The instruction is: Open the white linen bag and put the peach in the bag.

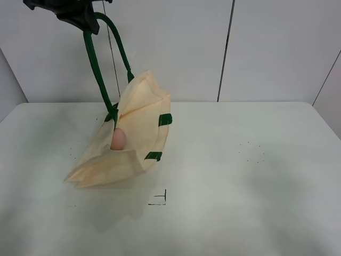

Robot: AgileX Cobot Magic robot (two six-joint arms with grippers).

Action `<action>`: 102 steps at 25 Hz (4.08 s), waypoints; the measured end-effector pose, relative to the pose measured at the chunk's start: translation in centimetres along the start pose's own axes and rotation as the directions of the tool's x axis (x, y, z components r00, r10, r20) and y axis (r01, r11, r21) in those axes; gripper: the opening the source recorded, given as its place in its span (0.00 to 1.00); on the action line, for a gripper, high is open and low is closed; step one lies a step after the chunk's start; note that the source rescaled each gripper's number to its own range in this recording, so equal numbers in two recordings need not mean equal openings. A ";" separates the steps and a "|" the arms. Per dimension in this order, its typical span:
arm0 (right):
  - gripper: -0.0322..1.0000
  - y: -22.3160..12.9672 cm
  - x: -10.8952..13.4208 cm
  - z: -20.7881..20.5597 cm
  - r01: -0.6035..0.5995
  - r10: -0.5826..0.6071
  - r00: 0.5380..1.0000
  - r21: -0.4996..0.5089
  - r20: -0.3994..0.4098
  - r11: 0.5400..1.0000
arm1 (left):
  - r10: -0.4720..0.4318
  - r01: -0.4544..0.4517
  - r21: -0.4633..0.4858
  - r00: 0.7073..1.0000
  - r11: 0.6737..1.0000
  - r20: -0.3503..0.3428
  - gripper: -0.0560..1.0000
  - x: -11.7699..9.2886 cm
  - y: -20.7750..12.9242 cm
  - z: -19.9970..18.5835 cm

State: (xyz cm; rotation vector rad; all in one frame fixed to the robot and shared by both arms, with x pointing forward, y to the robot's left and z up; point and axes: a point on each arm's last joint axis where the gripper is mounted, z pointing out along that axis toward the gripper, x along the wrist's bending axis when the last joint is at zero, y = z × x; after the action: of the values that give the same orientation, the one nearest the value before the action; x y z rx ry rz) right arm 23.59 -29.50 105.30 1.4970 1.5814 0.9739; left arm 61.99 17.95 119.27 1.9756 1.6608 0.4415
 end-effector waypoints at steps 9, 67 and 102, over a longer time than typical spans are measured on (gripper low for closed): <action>1.00 -0.1 0.0 -0.1 0.002 -0.002 1.000 -0.008 0.004 1.000 | -0.045 0.032 0.172 0.996 0.985 0.076 0.05 -0.9 -0.6 9.3; 1.00 -0.1 0.0 -0.1 0.002 -0.002 1.000 -0.008 0.004 1.000 | -0.154 0.278 0.516 0.950 0.810 -0.271 1.00 12.1 -16.6 4.5; 1.00 -0.1 0.0 -0.1 0.003 -0.003 1.000 -0.009 0.005 1.000 | -0.146 0.084 -0.298 0.971 0.951 -0.191 1.00 5.8 -40.9 -11.0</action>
State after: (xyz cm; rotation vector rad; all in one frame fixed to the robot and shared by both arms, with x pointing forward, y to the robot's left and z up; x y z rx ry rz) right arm 23.47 -29.54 105.30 1.4897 1.5737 0.9736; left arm 23.95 30.28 104.16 1.6549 1.7163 0.8239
